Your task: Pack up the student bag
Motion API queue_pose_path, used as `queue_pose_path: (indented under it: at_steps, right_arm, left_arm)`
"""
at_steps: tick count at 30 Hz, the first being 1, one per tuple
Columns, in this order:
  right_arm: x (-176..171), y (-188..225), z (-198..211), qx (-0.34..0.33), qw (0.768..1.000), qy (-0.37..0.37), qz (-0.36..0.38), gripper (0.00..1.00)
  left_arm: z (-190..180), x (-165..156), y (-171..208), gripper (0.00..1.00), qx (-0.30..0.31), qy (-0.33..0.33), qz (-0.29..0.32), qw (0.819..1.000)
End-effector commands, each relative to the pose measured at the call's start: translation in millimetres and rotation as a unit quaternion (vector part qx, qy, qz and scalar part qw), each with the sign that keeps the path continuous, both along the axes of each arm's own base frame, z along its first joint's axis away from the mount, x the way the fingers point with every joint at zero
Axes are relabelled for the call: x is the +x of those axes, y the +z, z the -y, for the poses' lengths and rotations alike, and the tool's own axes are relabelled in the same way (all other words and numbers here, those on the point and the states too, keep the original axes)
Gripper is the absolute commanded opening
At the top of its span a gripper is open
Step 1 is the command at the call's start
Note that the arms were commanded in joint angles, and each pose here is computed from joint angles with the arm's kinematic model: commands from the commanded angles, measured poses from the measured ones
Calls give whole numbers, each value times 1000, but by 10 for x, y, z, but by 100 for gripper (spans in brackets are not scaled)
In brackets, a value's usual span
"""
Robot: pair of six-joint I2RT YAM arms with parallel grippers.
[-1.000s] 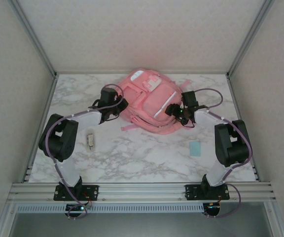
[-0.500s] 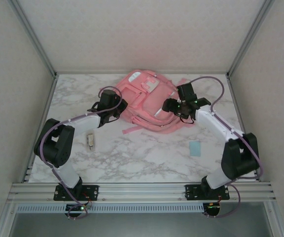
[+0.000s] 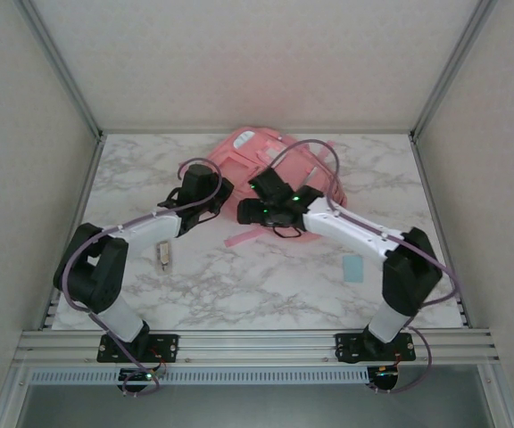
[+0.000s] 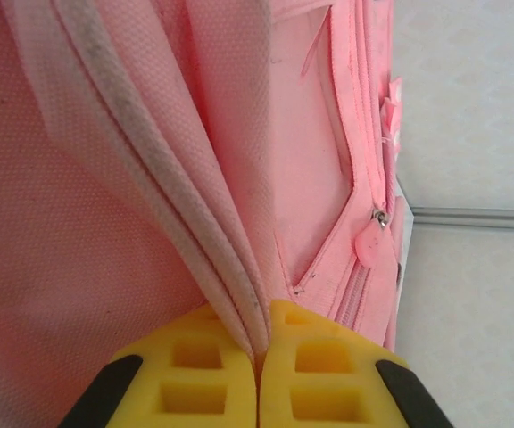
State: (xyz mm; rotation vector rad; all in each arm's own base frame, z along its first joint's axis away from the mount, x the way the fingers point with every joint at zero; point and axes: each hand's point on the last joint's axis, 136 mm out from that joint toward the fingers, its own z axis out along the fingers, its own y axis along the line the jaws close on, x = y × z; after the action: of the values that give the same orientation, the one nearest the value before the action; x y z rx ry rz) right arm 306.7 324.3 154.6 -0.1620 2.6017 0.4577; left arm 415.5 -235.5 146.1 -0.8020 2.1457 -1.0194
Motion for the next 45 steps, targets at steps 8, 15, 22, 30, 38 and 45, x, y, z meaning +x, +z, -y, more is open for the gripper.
queue_pose_path:
  at_steps: [8,15,22,30,38,45]
  right_arm:
    - [367,-185,7,-163,983,-51,72,87]
    - [368,-199,110,-168,980,-67,83,73]
    - [247,-246,148,-115,991,-54,52,41]
    - [222,-345,168,-55,997,-45,15,4]
    - [84,-379,197,15,999,-10,-30,0]
    - [-264,-565,388,62,989,-3,-132,0]
  left_arm:
    - [180,-159,512,0,-50,-33,54,997]
    - [111,-174,507,0,-36,-25,56,997]
    - [108,-141,467,0,-34,-24,53,998]
    - [64,-149,465,0,-23,-19,53,998]
    - [-90,-45,368,0,6,-1,49,999]
    - [-343,238,299,0,44,26,58,997]
